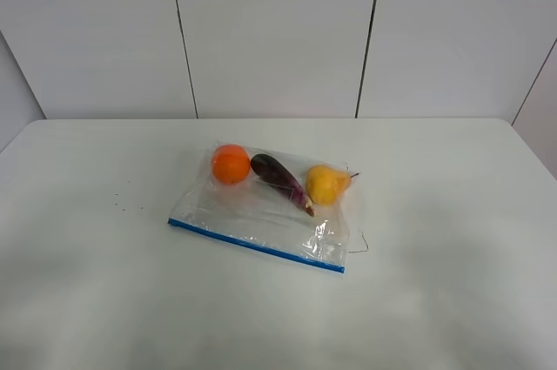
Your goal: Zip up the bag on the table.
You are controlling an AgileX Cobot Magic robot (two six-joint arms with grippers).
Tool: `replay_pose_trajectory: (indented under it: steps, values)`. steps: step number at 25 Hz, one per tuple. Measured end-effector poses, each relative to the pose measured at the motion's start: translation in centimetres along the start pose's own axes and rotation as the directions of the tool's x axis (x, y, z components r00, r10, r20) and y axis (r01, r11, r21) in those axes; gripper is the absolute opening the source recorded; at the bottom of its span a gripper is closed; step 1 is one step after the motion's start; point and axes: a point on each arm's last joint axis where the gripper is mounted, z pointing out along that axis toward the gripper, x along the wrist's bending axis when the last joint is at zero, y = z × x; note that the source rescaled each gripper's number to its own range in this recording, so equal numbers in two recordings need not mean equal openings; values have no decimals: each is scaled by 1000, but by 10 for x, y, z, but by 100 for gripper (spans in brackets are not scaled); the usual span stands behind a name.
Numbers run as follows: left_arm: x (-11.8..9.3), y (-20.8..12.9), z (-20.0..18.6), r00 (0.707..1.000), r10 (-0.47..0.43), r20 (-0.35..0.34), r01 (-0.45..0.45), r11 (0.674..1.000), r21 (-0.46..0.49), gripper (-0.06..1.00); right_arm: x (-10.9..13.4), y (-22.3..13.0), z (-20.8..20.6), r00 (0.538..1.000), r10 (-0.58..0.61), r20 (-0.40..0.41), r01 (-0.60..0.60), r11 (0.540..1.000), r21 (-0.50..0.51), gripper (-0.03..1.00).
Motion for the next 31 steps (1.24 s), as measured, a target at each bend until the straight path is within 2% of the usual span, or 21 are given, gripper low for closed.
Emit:
replay_pose_trajectory:
  steps: [6,31]
  values:
    - [0,0,0,1000,0,0,0,1000,0,100,1,-7,-13,999,11,30,-8,995,-95,100]
    - [0,0,0,1000,0,0,0,1000,0,100,1,-7,-13,1000,12,28,-9,995,-98,100]
